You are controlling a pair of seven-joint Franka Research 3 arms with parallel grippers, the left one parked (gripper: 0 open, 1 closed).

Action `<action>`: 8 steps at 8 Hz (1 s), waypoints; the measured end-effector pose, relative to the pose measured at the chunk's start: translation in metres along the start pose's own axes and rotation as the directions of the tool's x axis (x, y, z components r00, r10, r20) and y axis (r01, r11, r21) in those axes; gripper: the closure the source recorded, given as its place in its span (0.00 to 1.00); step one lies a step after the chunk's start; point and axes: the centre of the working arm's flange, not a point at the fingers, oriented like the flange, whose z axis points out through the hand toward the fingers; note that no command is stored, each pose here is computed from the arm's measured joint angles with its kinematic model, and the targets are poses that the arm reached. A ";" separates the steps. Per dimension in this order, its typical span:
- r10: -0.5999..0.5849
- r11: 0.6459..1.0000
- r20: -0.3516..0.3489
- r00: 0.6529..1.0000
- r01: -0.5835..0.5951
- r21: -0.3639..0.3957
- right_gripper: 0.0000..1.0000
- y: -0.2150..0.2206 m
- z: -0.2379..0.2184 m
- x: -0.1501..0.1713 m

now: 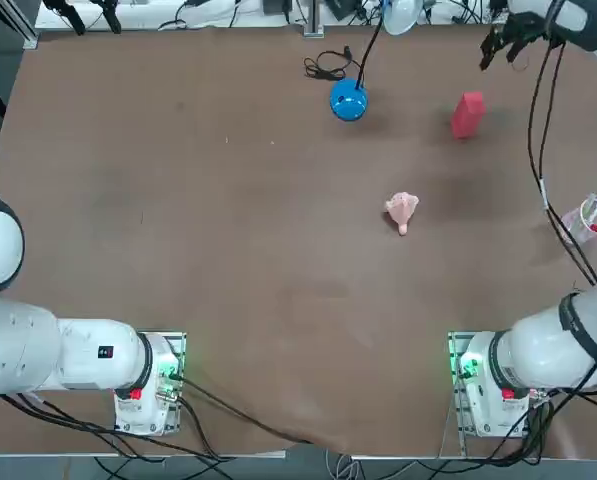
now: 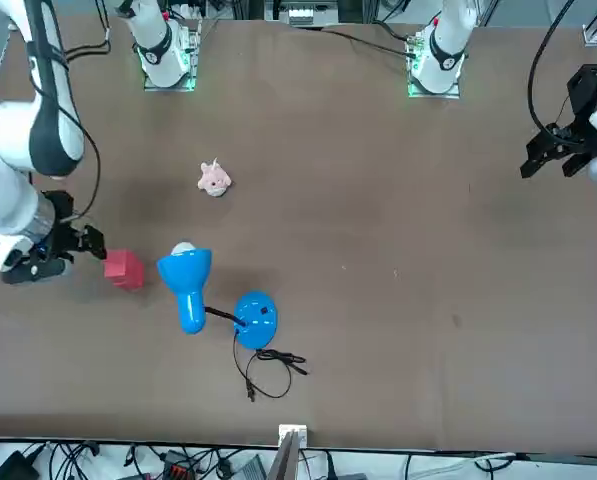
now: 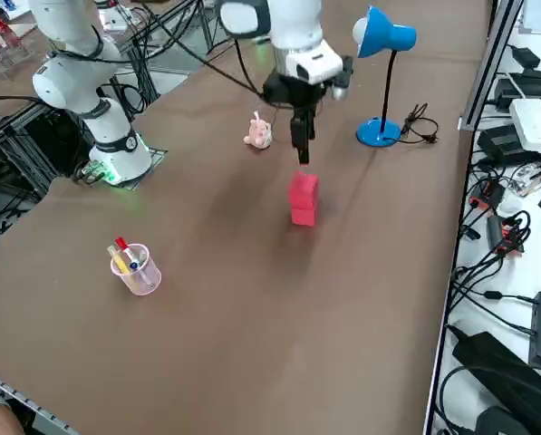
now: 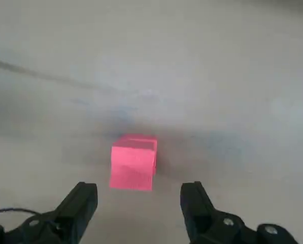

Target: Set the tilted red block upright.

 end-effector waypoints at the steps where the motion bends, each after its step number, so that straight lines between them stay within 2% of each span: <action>1: -0.003 1.000 0.003 1.000 0.003 0.002 0.00 -0.002 -0.028 -0.002; 4: 0.003 1.000 0.023 1.000 -0.003 0.009 0.00 -0.006 -0.127 -0.022; 8: 0.124 0.992 0.041 0.991 -0.125 0.014 0.00 -0.039 -0.192 -0.058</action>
